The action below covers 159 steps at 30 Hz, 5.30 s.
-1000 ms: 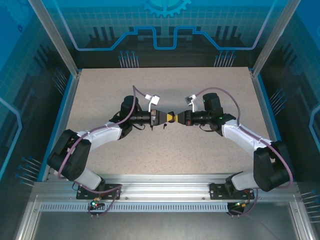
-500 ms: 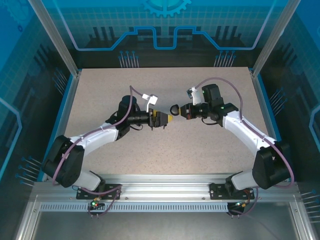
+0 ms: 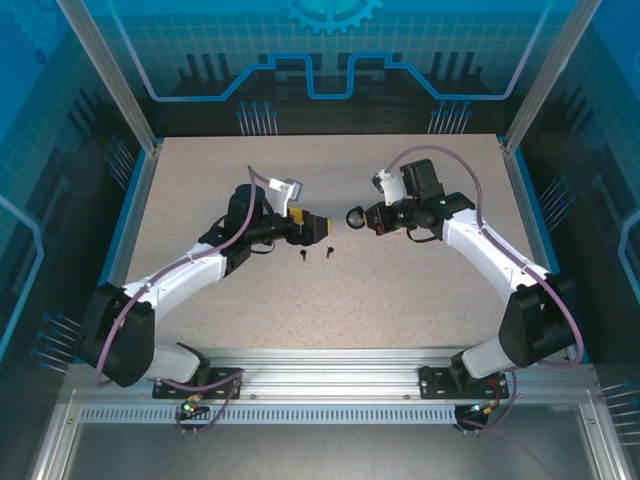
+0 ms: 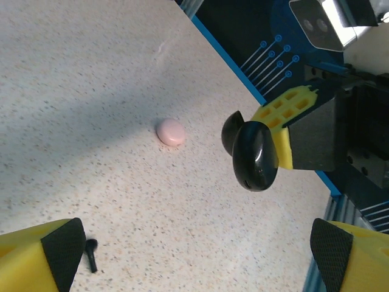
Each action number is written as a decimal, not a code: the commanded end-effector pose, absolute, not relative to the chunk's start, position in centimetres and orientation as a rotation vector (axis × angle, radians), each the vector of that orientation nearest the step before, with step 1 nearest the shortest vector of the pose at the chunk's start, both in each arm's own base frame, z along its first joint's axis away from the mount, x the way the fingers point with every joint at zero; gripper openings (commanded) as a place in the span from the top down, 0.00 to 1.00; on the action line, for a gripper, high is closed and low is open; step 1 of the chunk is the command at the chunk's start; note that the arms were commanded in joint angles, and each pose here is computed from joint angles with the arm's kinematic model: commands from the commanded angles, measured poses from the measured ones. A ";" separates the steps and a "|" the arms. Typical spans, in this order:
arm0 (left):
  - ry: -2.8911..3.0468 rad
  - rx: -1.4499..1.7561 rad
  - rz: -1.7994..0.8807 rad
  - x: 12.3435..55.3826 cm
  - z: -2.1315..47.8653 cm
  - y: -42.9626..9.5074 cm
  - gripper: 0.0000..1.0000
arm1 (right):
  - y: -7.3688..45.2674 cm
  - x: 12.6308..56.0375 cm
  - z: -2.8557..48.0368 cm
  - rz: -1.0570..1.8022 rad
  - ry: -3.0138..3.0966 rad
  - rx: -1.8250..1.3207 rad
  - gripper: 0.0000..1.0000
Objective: Insert wireless bluetooth earbuds into charging case
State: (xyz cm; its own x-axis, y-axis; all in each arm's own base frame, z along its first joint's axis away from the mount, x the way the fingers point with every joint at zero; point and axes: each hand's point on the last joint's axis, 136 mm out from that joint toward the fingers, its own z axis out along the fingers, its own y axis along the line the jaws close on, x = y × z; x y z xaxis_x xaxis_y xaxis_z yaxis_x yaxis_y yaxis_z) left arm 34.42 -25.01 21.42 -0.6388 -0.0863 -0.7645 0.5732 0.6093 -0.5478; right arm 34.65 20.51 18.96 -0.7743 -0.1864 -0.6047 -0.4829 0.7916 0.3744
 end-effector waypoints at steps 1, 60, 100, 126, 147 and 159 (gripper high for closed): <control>2.024 0.409 -1.000 35.1 22.7 -24.4 0.01 | 19.9 35.0 19.3 0.646 2.422 -0.565 1.00; 2.163 0.976 -1.688 33.9 21.6 -31.7 0.49 | 23.2 33.9 20.7 0.661 2.338 -0.944 1.00; 2.154 0.994 -1.733 33.2 21.7 -31.7 0.63 | 23.1 34.5 20.6 0.622 2.351 -0.930 1.00; 2.158 0.980 -1.690 34.1 21.2 -31.8 0.64 | 23.2 34.4 21.3 0.629 2.329 -0.921 1.00; 2.125 0.922 -1.595 35.0 21.7 -30.8 1.00 | 20.1 36.3 24.5 0.600 2.321 -0.691 0.58; 1.960 0.732 -1.323 34.8 23.9 -27.2 1.00 | 16.3 36.2 26.8 0.725 2.357 -0.279 0.43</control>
State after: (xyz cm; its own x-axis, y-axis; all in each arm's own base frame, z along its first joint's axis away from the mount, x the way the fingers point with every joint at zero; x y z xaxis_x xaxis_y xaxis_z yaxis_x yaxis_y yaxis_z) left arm 33.63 -27.77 21.37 -0.7224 0.1783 -0.6681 0.6876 0.2880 -0.6666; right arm 36.56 16.37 27.20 -0.7144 -0.0957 -0.6931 -0.4476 0.8239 0.3476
